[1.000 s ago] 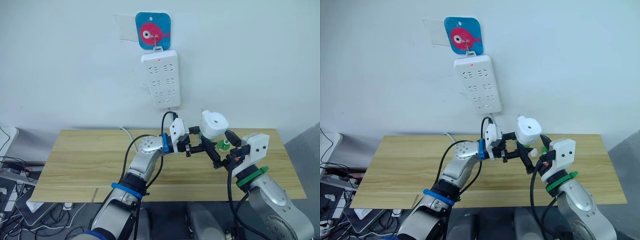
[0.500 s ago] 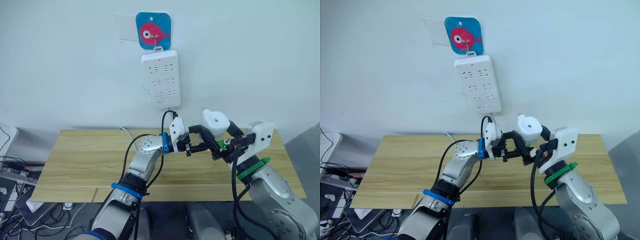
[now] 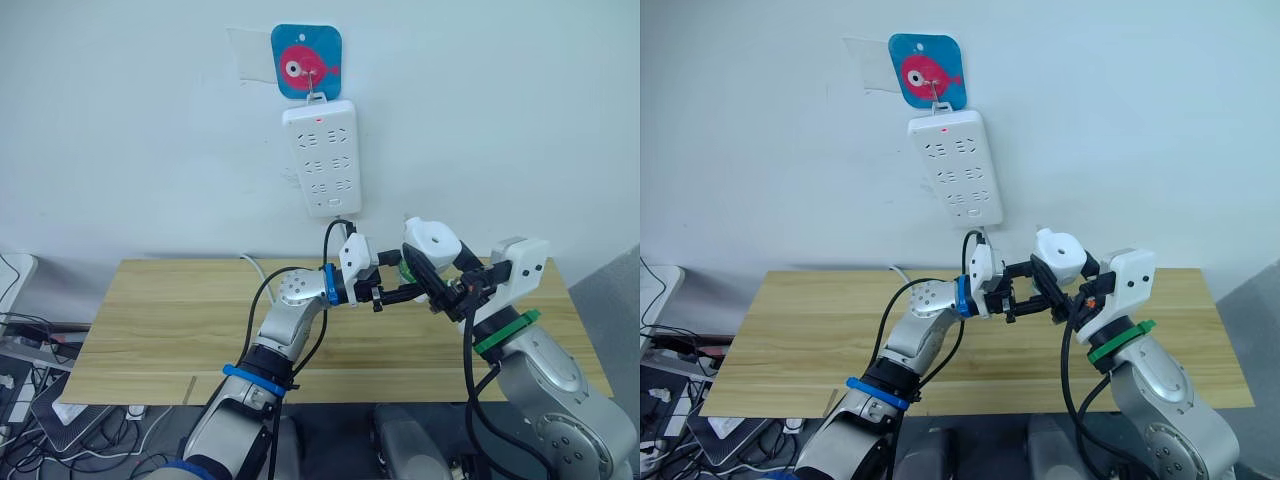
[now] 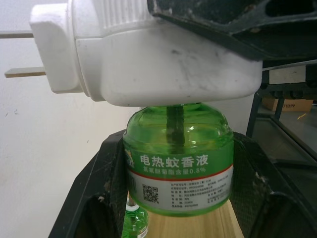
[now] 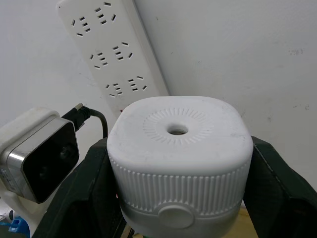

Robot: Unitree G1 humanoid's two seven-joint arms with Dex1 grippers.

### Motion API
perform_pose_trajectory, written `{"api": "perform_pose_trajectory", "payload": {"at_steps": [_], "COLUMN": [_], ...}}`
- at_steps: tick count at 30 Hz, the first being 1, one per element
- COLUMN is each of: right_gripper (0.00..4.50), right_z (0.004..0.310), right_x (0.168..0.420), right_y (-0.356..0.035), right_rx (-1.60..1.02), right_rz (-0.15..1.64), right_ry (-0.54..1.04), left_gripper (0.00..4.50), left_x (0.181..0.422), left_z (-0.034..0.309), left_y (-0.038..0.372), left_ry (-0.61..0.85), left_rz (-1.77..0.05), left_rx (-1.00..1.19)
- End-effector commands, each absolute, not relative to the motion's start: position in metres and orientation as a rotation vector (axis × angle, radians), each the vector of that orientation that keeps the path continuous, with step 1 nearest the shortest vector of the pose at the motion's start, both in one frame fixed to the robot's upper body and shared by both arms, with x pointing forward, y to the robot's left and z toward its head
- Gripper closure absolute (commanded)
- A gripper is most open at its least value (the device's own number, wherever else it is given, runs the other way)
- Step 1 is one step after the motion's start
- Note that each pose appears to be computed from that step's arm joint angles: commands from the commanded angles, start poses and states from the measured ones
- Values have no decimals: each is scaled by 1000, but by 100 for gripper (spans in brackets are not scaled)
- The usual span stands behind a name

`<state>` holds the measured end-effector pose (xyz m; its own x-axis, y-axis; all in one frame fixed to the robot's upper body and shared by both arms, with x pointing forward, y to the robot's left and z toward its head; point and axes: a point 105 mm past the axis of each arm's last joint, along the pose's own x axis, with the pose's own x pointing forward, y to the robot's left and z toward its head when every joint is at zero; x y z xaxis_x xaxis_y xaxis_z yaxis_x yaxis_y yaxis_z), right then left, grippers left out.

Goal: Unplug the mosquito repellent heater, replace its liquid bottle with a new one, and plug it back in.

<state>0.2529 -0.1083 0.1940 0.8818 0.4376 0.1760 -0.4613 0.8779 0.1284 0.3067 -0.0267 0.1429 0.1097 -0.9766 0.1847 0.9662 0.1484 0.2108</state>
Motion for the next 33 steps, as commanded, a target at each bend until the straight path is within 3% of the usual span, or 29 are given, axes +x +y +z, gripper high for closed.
{"api": "perform_pose_trajectory", "payload": {"at_steps": [1, 8, 15, 21, 29, 33], "right_gripper": [152, 152, 152, 152, 152, 152], "right_z": [208, 208, 203, 195, 195, 198], "right_x": [250, 253, 254, 252, 253, 255], "right_y": [-113, -118, -123, -114, -110, -105], "right_rx": [160, 140, 75, 32, 23, 21], "right_rz": [463, 436, 447, 531, 562, 590], "right_ry": [-211, -222, -214, -195, -201, -209], "left_gripper": [218, 1, 0, 0, 0, 0], "left_x": [305, 305, 325, 319, 342, 352], "left_z": [156, 157, 168, 169, 194, 204], "left_y": [-30, -18, 31, 77, 138, 152], "left_ry": [-361, -328, -303, -203, -278, -298], "left_rz": [-1438, -1481, -1405, -1358, -972, -911], "left_rx": [48, 43, 98, 93, 47, 41]}}
